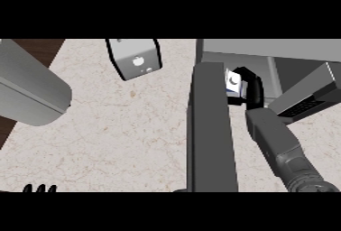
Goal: Pick up the milk, place it into the microwave and close the microwave
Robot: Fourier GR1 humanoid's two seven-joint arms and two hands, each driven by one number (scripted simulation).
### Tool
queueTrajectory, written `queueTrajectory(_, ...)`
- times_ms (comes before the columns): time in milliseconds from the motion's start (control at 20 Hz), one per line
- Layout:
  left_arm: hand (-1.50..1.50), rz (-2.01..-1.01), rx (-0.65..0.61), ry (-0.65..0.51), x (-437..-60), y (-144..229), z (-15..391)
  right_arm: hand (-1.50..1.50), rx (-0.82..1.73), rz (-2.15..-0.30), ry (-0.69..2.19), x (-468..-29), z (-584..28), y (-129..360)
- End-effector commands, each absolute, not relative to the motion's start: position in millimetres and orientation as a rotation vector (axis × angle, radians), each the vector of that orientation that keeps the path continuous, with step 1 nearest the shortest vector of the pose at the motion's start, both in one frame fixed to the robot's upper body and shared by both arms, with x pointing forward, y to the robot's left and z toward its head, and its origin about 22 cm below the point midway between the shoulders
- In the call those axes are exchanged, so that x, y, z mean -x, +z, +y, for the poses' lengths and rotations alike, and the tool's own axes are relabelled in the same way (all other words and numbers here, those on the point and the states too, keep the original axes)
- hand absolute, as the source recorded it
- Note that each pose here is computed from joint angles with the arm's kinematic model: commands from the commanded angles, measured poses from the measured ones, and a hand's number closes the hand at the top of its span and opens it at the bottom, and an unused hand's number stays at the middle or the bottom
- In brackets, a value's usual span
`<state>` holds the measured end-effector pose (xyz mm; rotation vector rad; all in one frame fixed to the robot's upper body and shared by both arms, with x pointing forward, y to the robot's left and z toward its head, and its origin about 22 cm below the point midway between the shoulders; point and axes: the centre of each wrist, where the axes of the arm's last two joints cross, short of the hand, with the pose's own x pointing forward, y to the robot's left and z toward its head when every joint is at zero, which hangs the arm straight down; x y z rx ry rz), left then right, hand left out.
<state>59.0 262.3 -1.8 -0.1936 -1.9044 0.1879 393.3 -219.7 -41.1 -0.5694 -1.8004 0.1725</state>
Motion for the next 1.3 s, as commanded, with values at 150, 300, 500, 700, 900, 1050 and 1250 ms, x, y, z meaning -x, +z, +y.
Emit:
queueTrajectory(150,-1.50,-1.905,0.208,0.171,-61.7,-9.4,268.2,1.50,0.745,-1.860,0.252,-401.8,-238.8,-27.5)
queueTrajectory(300,-1.50,-1.920,0.237,0.198,-63.4,-7.5,256.7,1.50,0.749,-1.881,0.212,-411.8,-242.4,-11.5)
queueTrajectory(500,-1.50,-1.887,0.207,0.179,-59.4,-10.2,264.6,1.50,0.708,-1.943,0.114,-411.7,-239.9,-11.6)
queueTrajectory(700,-1.50,-1.888,0.226,0.169,-60.3,-11.1,268.0,1.50,0.854,-1.969,0.146,-423.2,-231.4,5.8)
queueTrajectory(900,-1.50,-1.878,0.242,0.153,-64.4,-11.2,274.1,1.50,1.001,-1.921,0.110,-423.6,-232.9,6.3)
queueTrajectory(1050,-1.50,-1.882,0.244,0.150,-65.0,-13.9,266.4,1.50,1.057,-1.921,0.096,-427.6,-229.8,12.7)
queueTrajectory(1250,-1.50,-1.895,0.243,0.147,-70.0,-10.4,270.1,1.50,1.092,-1.906,0.102,-425.2,-238.8,9.9)
